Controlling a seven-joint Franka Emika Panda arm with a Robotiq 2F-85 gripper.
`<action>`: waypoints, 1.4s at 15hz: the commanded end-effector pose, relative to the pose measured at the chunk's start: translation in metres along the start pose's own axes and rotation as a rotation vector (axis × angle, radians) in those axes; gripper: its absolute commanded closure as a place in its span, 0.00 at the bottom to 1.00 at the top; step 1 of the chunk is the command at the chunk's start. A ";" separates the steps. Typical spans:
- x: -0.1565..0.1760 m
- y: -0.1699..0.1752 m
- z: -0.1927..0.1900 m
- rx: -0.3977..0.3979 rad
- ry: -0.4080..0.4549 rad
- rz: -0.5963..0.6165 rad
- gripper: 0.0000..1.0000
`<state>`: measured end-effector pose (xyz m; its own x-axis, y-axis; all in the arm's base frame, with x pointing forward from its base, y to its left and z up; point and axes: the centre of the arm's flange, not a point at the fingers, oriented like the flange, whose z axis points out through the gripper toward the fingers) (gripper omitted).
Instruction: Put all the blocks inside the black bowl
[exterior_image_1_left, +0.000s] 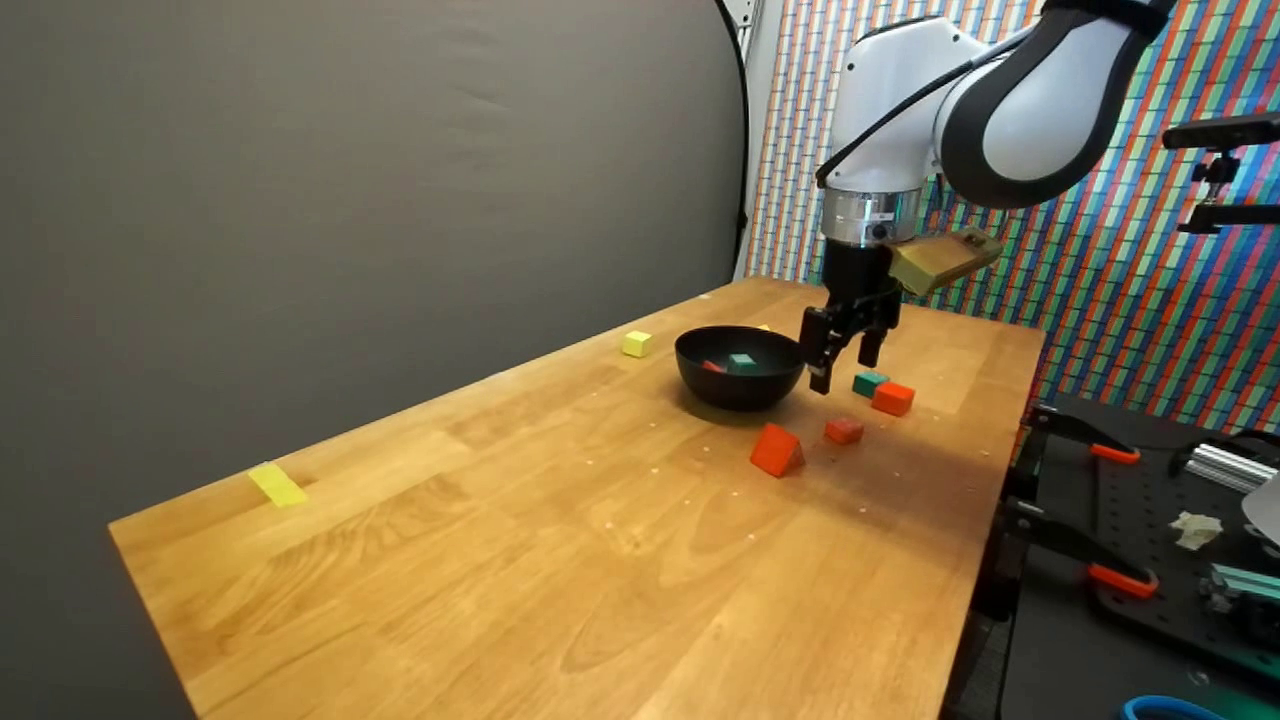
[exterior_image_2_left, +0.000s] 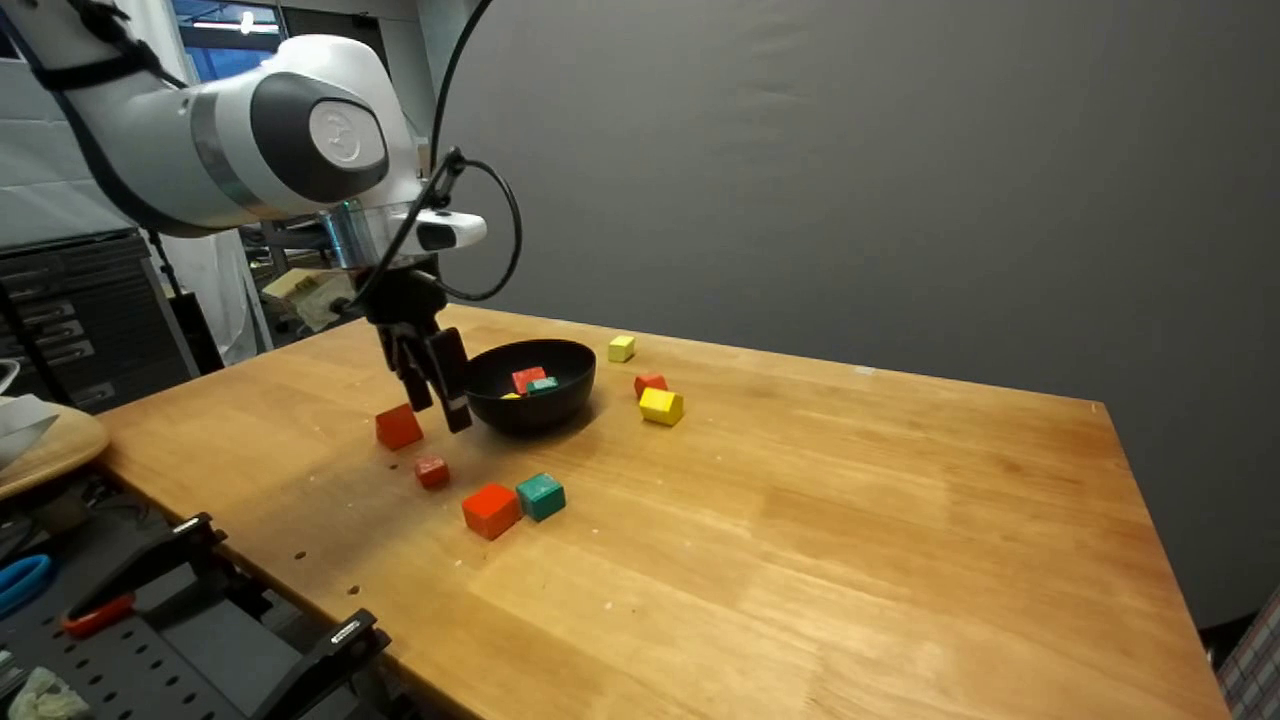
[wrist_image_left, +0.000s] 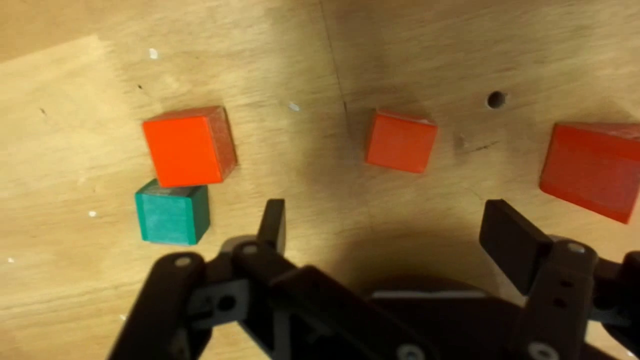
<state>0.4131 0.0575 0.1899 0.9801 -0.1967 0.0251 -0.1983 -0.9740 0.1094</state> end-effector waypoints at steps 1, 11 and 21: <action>0.002 -0.001 0.020 0.000 -0.027 -0.035 0.00; -0.005 0.003 0.065 0.107 -0.124 0.022 0.51; 0.005 0.011 -0.034 0.045 0.071 0.025 0.82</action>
<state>0.4151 0.0431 0.1557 0.9705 -0.2375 -0.0421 -0.2366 -0.9713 0.0238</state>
